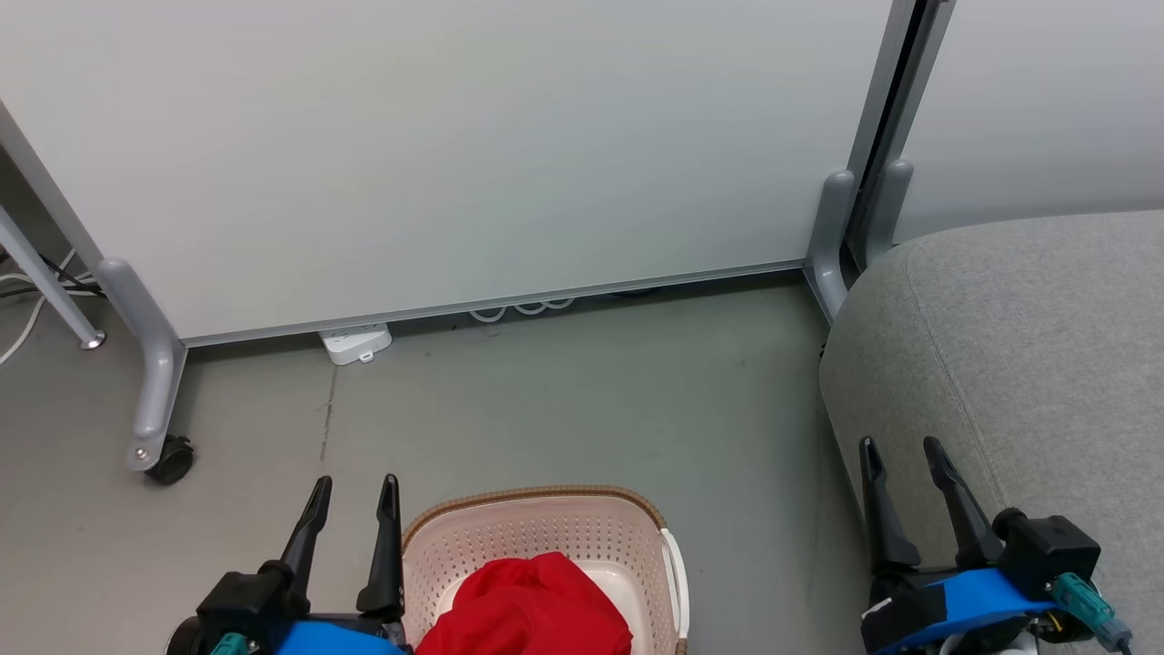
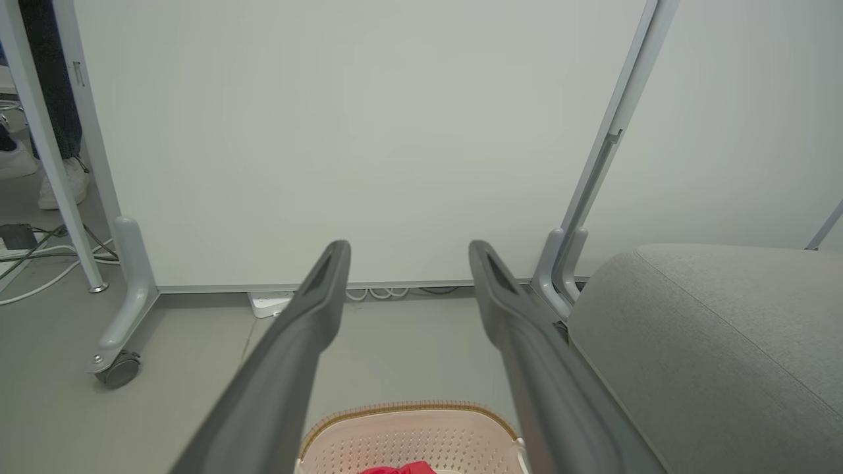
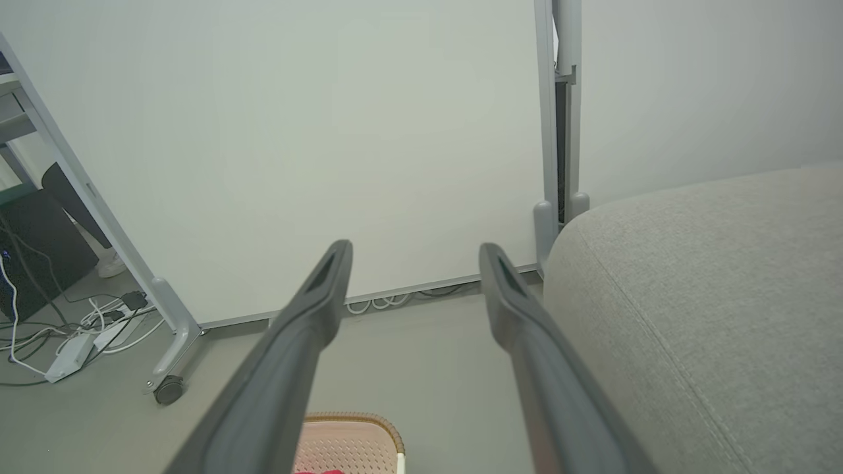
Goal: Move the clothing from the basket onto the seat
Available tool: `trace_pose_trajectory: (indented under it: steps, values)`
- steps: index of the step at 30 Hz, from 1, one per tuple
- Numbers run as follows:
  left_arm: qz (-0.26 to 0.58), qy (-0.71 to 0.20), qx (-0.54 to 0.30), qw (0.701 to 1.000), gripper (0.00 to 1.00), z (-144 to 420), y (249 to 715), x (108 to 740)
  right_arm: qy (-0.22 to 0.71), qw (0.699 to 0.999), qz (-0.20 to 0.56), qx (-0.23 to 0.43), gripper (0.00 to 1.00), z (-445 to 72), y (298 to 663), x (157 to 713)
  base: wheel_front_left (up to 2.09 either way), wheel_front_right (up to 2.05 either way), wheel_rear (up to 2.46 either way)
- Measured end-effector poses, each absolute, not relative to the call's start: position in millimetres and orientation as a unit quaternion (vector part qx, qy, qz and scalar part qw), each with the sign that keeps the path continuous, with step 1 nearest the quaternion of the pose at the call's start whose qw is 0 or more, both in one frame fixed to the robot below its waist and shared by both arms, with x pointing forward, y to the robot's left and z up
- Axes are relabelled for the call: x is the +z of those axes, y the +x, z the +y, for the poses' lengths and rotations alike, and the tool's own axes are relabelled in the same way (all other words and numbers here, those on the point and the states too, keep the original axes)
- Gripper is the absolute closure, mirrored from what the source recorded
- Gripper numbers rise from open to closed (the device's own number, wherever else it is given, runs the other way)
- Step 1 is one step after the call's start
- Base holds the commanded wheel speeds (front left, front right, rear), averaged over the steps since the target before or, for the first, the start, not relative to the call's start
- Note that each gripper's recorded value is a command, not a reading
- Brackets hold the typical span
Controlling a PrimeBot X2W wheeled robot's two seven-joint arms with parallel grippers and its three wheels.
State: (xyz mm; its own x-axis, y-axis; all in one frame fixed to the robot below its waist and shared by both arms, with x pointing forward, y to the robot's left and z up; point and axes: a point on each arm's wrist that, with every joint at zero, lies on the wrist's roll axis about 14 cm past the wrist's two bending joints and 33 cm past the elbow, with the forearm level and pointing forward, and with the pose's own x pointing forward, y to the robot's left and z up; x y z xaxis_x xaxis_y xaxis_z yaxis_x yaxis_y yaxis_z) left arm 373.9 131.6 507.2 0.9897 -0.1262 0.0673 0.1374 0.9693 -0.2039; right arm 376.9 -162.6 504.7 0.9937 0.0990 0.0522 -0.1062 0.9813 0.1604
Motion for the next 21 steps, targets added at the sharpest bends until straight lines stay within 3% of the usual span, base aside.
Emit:
trace_pose_trajectory:
  steps: [21]
  values:
    - [-0.037, -0.064, -0.076, 0.994, 0.0, 126.3, 371.8, 507.5, 0.034, 0.997, -0.031, 0.066, 0.0, -156.7, 376.8, 506.9, 0.0, 0.0, 0.0]
